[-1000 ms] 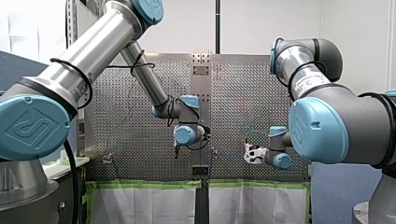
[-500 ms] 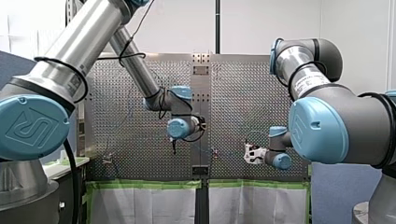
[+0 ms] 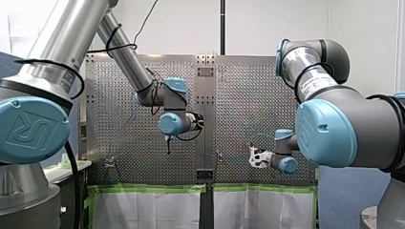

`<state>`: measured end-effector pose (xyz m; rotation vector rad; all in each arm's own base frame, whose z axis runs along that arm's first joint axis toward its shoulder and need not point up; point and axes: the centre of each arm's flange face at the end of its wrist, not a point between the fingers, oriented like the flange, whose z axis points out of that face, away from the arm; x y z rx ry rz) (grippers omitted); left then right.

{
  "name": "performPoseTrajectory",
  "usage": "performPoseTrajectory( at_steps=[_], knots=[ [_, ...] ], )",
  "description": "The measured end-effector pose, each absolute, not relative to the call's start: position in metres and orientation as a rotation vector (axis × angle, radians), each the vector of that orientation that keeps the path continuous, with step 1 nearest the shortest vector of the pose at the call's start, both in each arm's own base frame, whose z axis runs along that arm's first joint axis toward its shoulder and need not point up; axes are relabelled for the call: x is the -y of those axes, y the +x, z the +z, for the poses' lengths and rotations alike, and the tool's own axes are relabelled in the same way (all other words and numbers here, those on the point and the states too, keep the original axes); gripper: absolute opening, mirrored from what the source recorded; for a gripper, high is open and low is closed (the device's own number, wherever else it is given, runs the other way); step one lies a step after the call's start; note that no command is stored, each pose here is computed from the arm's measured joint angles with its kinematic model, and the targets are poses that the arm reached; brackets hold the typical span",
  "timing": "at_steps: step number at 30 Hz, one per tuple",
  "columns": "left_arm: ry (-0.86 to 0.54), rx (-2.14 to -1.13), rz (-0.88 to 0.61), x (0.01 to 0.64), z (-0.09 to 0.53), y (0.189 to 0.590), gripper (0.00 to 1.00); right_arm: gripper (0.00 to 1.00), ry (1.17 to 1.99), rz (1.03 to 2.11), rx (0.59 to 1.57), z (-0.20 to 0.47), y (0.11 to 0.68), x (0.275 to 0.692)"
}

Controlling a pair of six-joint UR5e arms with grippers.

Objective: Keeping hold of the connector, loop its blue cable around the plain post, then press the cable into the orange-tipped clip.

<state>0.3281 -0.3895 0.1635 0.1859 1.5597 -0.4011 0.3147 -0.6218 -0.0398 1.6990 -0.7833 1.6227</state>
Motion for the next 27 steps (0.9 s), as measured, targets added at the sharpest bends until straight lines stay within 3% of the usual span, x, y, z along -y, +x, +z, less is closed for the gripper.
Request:
performPoseTrajectory(
  at_steps=[12, 27],
  knots=[
    [0.191, -1.562, -0.404, 0.363, 0.177, 0.291, 1.0, 0.0, 1.699, 1.618, 0.786, -0.041, 0.316, 0.621],
    [0.187, -1.547, -0.412, 0.332, 0.194, 0.251, 1.0, 0.0, 1.711, 1.512, 0.786, -0.028, 0.299, 0.628]
  ],
)
